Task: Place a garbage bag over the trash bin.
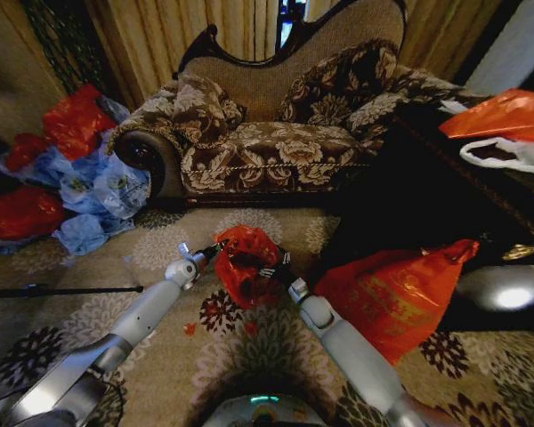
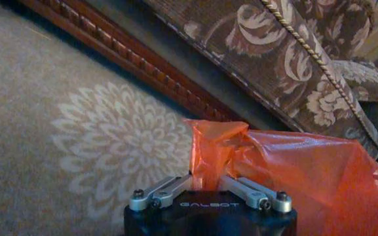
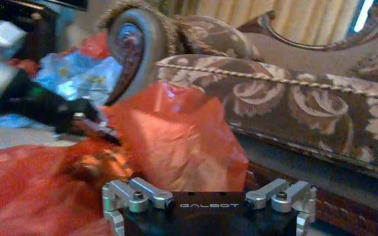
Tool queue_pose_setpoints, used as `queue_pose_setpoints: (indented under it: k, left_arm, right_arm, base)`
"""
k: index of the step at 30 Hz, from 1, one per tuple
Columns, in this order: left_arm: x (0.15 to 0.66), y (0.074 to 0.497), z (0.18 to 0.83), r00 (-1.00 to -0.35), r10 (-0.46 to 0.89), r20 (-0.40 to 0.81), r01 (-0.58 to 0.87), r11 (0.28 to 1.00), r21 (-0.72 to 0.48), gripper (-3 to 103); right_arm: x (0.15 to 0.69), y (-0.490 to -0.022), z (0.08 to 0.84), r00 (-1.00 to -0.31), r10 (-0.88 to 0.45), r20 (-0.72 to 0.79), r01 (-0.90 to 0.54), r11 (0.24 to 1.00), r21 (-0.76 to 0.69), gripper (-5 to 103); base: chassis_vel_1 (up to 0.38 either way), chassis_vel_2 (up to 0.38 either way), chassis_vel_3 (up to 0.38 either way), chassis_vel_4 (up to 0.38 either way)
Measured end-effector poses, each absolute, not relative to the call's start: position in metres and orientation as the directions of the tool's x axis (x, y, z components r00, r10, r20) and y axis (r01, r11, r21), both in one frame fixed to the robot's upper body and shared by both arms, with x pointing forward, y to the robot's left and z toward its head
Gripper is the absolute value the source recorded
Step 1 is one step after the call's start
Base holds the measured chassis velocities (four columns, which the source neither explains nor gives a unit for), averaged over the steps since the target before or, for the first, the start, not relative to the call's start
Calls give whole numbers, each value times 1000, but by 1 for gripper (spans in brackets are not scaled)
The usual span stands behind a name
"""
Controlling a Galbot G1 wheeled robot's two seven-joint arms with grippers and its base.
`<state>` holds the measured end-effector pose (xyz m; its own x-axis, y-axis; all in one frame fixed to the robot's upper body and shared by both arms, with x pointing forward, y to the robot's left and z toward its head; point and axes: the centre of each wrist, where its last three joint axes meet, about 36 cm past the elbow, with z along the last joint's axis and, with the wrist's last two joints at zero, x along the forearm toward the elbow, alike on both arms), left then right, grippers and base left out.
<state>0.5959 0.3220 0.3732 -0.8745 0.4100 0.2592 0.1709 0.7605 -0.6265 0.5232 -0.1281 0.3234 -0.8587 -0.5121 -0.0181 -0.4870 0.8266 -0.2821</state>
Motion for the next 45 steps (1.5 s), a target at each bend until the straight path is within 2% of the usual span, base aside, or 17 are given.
queue_pose_setpoints:
  k: [2, 5, 7, 10, 12, 14, 15, 16, 17, 19, 20, 22, 26, 28, 30, 33, 45]
  left_arm:
    - [595, 322, 373, -874, 411, 259, 172, 760, -626, 0]
    - [594, 323, 373, -875, 411, 257, 172, 760, -627, 0]
    - [594, 323, 374, -875, 411, 256, 173, 759, -628, 0]
    - [594, 323, 374, -875, 412, 254, 174, 759, -628, 0]
    - [594, 324, 374, -875, 411, 254, 175, 760, -626, 0]
    - [594, 324, 375, -875, 411, 254, 176, 760, -625, 0]
    - [594, 324, 375, -876, 411, 254, 177, 762, -623, 0]
    - [594, 324, 375, -876, 410, 254, 178, 763, -621, 0]
    - [594, 324, 374, -877, 408, 255, 179, 768, -615, 0]
    - [594, 324, 374, -877, 407, 255, 180, 771, -611, 0]
    - [595, 324, 372, -878, 406, 255, 182, 774, -606, 0]
    - [595, 324, 372, -878, 405, 255, 182, 775, -606, 0]
    - [599, 323, 369, -880, 401, 254, 182, 779, -600, 0]
    - [601, 322, 368, -881, 399, 254, 181, 781, -598, 0]
    - [606, 320, 365, -884, 391, 255, 178, 788, -590, 0]
    - [610, 316, 362, -887, 385, 256, 173, 790, -588, 0]
    - [627, 308, 367, -895, 378, 236, 185, 797, -575, 0]
  right_arm:
    - [535, -128, 324, -867, -498, -17, -474, 835, -279, 99]
    - [551, -127, 319, -870, -492, -4, -473, 838, -273, 84]
    - [555, -125, 318, -871, -492, -5, -473, 840, -266, 84]
    - [562, -117, 316, -869, -495, -17, -479, 848, -226, 73]
    - [567, -112, 315, -863, -505, -33, -493, 853, -170, 62]
    - [569, -109, 314, -861, -508, -42, -499, 856, -135, 62]
    - [574, -102, 314, -863, -503, -53, -499, 864, -72, 51]
    - [576, -101, 314, -863, -501, -54, -499, 865, -55, 51]
    - [581, -100, 313, -868, -493, -56, -492, 870, -17, 41]
    - [584, -100, 312, -872, -486, -54, -487, 873, 5, 41]
    - [587, -101, 309, -882, -469, -47, -471, 880, 58, 30]
    - [588, -102, 307, -887, -460, -42, -462, 883, 81, 30]
    - [595, -119, 297, -904, -426, -36, -427, 894, 139, 8]
    - [597, -123, 297, -905, -425, -35, -425, 894, 145, 8]
    - [600, -130, 294, -909, -415, -20, -413, 896, 166, 2]
    - [604, -133, 289, -916, -402, -13, -398, 900, 180, 0]
    - [618, -153, 282, -931, -364, -11, -360, 914, 185, 0]
  base:
    - [0, 0, 0, 0]
    - [0, 0, 0, 0]
    - [0, 0, 0, 0]
    - [0, 0, 0, 0]
    - [0, 0, 0, 0]
    - [0, 0, 0, 0]
    - [0, 0, 0, 0]
    - [0, 0, 0, 0]
    - [0, 0, 0, 0]
    - [0, 0, 0, 0]
    - [0, 0, 0, 0]
    - [0, 0, 0, 0]
    - [0, 0, 0, 0]
    - [0, 0, 0, 0]
    - [0, 0, 0, 0]
    - [0, 0, 0, 0]
    - [0, 0, 0, 0]
